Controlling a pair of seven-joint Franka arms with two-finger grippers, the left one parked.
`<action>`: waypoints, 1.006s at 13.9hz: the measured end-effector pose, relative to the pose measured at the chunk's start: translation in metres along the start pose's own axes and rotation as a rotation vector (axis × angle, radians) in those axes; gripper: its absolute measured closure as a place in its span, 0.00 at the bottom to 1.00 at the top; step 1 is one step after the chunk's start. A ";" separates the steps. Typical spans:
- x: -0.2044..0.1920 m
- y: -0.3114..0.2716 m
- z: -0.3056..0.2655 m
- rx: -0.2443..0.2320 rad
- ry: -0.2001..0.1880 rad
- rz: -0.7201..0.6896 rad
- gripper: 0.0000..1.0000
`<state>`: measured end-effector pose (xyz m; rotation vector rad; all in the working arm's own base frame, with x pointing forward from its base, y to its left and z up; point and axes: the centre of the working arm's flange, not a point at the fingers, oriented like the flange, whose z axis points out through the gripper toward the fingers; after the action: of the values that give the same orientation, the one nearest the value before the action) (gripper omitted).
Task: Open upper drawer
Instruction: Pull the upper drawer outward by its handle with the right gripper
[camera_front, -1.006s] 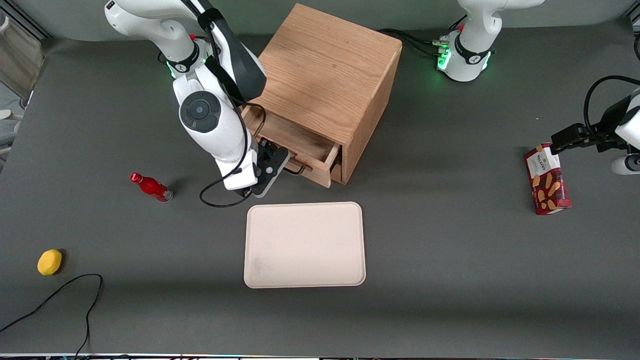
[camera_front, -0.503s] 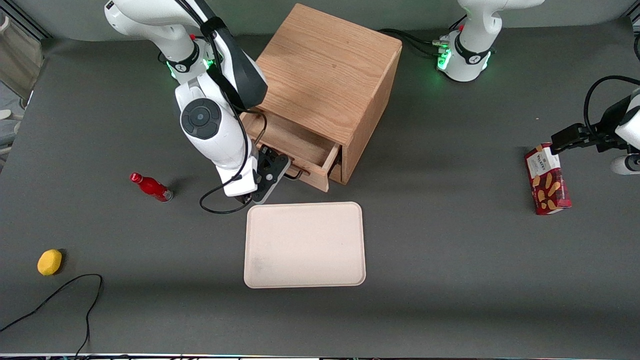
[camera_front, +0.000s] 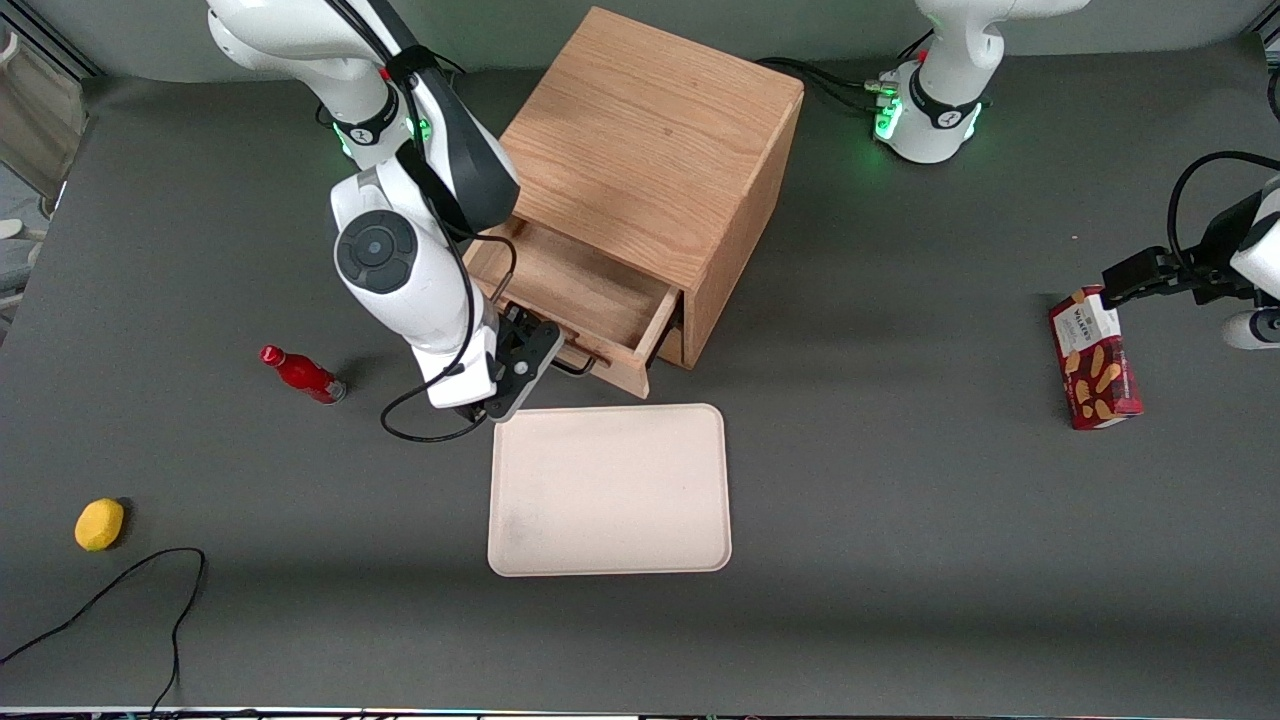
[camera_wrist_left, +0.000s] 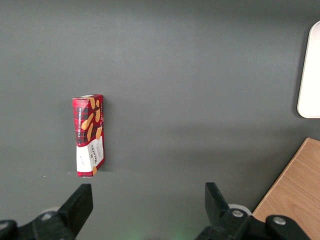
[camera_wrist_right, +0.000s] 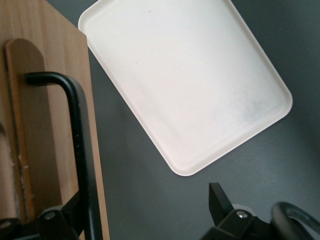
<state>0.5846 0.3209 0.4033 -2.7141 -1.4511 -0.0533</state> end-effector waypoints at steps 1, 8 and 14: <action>0.000 0.003 -0.001 -0.002 0.002 -0.002 0.00; 0.012 0.014 0.004 -0.016 0.009 -0.015 0.00; 0.010 0.033 0.002 -0.027 0.017 -0.024 0.00</action>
<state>0.6172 0.3109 0.4009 -2.7106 -1.4888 -0.0972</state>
